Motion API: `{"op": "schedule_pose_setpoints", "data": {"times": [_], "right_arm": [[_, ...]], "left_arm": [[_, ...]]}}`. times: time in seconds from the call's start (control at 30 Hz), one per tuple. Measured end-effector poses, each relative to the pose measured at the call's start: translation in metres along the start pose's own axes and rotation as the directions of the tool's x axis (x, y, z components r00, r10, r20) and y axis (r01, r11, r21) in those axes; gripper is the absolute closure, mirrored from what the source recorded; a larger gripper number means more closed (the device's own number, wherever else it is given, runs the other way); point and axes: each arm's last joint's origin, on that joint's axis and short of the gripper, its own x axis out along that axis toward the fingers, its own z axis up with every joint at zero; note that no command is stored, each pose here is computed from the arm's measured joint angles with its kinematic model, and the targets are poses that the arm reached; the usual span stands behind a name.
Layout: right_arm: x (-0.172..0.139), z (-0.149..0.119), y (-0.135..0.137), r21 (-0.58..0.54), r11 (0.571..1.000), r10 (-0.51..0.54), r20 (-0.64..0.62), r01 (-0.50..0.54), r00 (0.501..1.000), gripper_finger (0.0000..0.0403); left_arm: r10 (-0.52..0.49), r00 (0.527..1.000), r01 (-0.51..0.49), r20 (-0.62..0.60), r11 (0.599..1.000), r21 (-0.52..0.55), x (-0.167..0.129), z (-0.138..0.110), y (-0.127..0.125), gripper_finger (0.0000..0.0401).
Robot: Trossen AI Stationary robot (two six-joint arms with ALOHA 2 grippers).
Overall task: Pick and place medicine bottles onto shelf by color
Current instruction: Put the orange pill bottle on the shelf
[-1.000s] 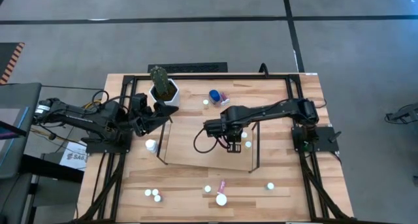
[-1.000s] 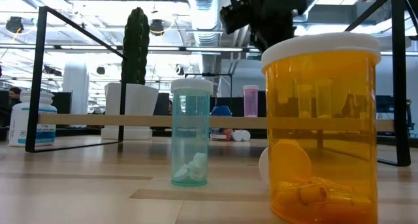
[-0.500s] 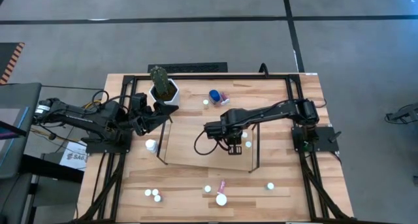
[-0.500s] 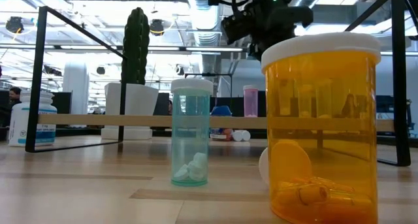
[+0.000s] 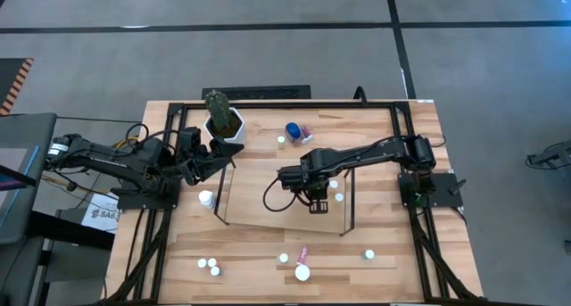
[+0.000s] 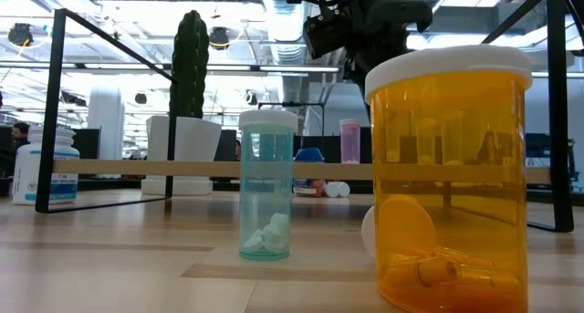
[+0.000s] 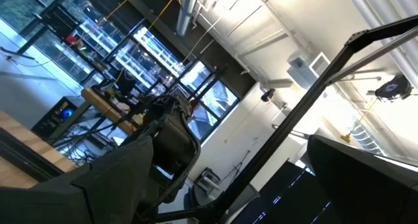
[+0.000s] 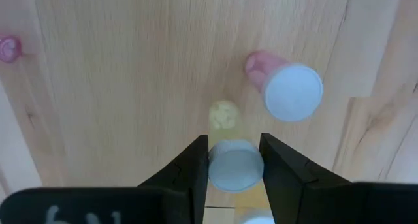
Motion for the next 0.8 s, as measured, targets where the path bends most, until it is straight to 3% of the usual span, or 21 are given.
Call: {"op": "schedule_pose_setpoints", "data": {"times": [0.5,0.8], "right_arm": [[-0.0001,0.0065,0.0022,0.051,0.997,0.050,0.062,-0.053,0.997,0.0266],[0.0090,0.0041,0.0024,0.069,0.997,0.042,-0.024,-0.040,0.999,0.0266]], "left_arm": [[0.001,1.000,-0.001,-0.001,1.000,0.000,0.0000,-0.0001,0.0001,0.0008],[0.002,1.000,-0.002,-0.003,1.000,0.000,0.0000,-0.0003,0.0002,0.0008]]}}
